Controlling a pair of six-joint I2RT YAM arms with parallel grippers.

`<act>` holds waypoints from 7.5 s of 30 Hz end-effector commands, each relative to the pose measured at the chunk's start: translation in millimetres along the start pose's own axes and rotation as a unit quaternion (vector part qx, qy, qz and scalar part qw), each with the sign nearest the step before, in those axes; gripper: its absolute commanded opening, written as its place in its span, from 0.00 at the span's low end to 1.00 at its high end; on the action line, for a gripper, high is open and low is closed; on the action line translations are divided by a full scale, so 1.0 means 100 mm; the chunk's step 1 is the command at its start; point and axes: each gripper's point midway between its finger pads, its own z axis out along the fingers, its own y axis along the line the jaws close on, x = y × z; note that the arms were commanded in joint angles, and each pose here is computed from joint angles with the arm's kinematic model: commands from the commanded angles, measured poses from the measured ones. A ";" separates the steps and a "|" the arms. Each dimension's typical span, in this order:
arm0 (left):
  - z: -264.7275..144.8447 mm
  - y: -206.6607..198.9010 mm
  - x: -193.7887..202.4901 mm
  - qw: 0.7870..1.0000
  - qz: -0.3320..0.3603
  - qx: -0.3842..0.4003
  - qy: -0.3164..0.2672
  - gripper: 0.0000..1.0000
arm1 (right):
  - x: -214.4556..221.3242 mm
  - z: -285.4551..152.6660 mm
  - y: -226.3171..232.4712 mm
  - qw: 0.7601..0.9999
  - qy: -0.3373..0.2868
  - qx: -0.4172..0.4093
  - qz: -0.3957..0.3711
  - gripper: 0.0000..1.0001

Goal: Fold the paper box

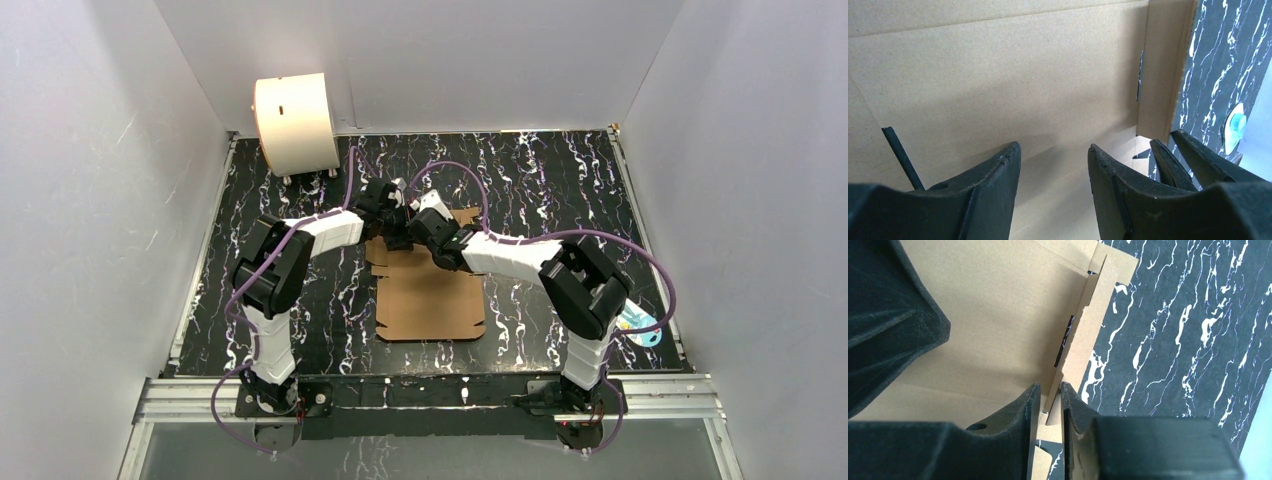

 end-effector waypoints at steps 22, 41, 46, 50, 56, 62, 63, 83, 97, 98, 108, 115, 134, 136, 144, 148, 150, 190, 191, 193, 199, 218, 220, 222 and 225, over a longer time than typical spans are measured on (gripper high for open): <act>-1.26 0.31 0.25 0.995 -0.047 -0.035 -0.082 0.72 | -0.28 -0.39 0.42 0.971 -0.098 -0.191 0.106 0.52; -1.04 0.69 0.41 0.988 -0.116 -0.018 -0.096 0.75 | -0.06 -0.16 0.53 0.936 -0.094 -0.278 0.194 0.68; -0.95 0.77 0.41 0.988 -0.118 -0.025 -0.092 0.74 | -0.01 -0.12 0.55 0.934 -0.088 -0.284 0.199 0.69; -0.90 0.78 0.41 0.989 -0.117 -0.019 -0.090 0.73 | 0.02 -0.09 0.56 0.934 -0.086 -0.284 0.199 0.71; -0.88 0.67 0.43 0.990 -0.111 0.015 -0.083 0.68 | 0.10 -0.04 0.60 0.936 -0.074 -0.284 0.195 0.72; -0.93 0.55 0.42 0.990 -0.110 0.042 -0.081 0.59 | 0.17 0.01 0.64 0.937 -0.062 -0.283 0.196 0.73; -0.94 0.53 0.42 0.990 -0.109 0.043 -0.080 0.57 | 0.18 0.01 0.64 0.937 -0.061 -0.282 0.197 0.73; -0.85 0.49 0.43 0.991 0.015 -0.113 -0.069 0.29 | 0.22 0.06 0.65 0.939 -0.050 -0.276 0.200 0.74; -0.84 0.50 0.39 0.980 0.061 -0.174 -0.074 0.19 | 0.16 0.02 0.64 0.937 -0.055 -0.278 0.204 0.74; -0.87 0.49 0.38 0.980 0.062 -0.175 -0.077 0.20 | 0.14 0.01 0.63 0.937 -0.056 -0.279 0.203 0.75; -1.12 0.24 0.18 0.980 0.069 -0.150 -0.107 0.40 | -0.14 -0.30 0.30 0.932 -0.099 -0.284 0.204 0.79; -1.06 0.00 0.15 0.988 0.068 -0.103 -0.093 0.56 | 0.02 -0.39 -0.15 0.894 -0.098 -0.334 0.283 0.81; -0.43 -0.05 0.22 0.999 0.042 -0.029 -0.012 0.74 | 0.55 -0.24 -0.52 0.781 -0.070 -0.438 0.440 0.68; -0.40 -0.02 0.24 0.999 0.040 -0.032 -0.007 0.74 | 0.57 -0.20 -0.50 0.779 -0.066 -0.438 0.444 0.67; -0.36 0.09 0.30 0.998 0.039 -0.046 0.004 0.74 | 0.70 -0.04 -0.35 0.767 -0.035 -0.454 0.453 0.63; -0.35 0.11 0.34 0.998 0.035 -0.046 0.010 0.73 | 0.70 -0.03 -0.28 0.757 -0.026 -0.470 0.452 0.61; -0.34 0.12 0.35 0.998 0.033 -0.046 0.012 0.73 | 0.68 -0.05 -0.27 0.755 -0.026 -0.476 0.451 0.61; -0.34 0.10 0.40 0.999 0.021 -0.036 0.015 0.72 | 0.33 -0.01 -0.15 0.957 0.003 -0.180 0.228 0.35; -0.36 0.09 0.37 0.999 0.022 -0.038 0.010 0.72 | 0.31 -0.02 -0.15 0.956 0.000 -0.181 0.229 0.35; -0.44 0.07 0.31 0.999 0.024 -0.038 0.000 0.72 | 0.26 -0.05 -0.18 0.957 -0.006 -0.181 0.226 0.38; -0.86 0.08 0.01 0.998 0.021 -0.043 -0.050 0.73 | 0.12 -0.16 -0.32 0.961 -0.033 -0.178 0.211 0.47; -1.16 0.75 -0.42 0.995 -0.049 -0.071 -0.054 0.67 | -0.58 -0.25 -0.32 0.918 -0.113 -0.324 0.198 0.71; -1.09 0.82 -0.45 0.994 -0.052 -0.081 -0.049 0.65 | -0.62 -0.21 -0.31 0.917 -0.113 -0.331 0.193 0.73; -1.03 0.87 -0.48 0.993 -0.054 -0.090 -0.048 0.62 | -0.67 -0.18 -0.30 0.915 -0.115 -0.338 0.187 0.73; -0.91 0.91 -0.51 0.993 -0.058 -0.089 -0.044 0.57 | -0.73 -0.11 -0.29 0.914 -0.117 -0.344 0.178 0.74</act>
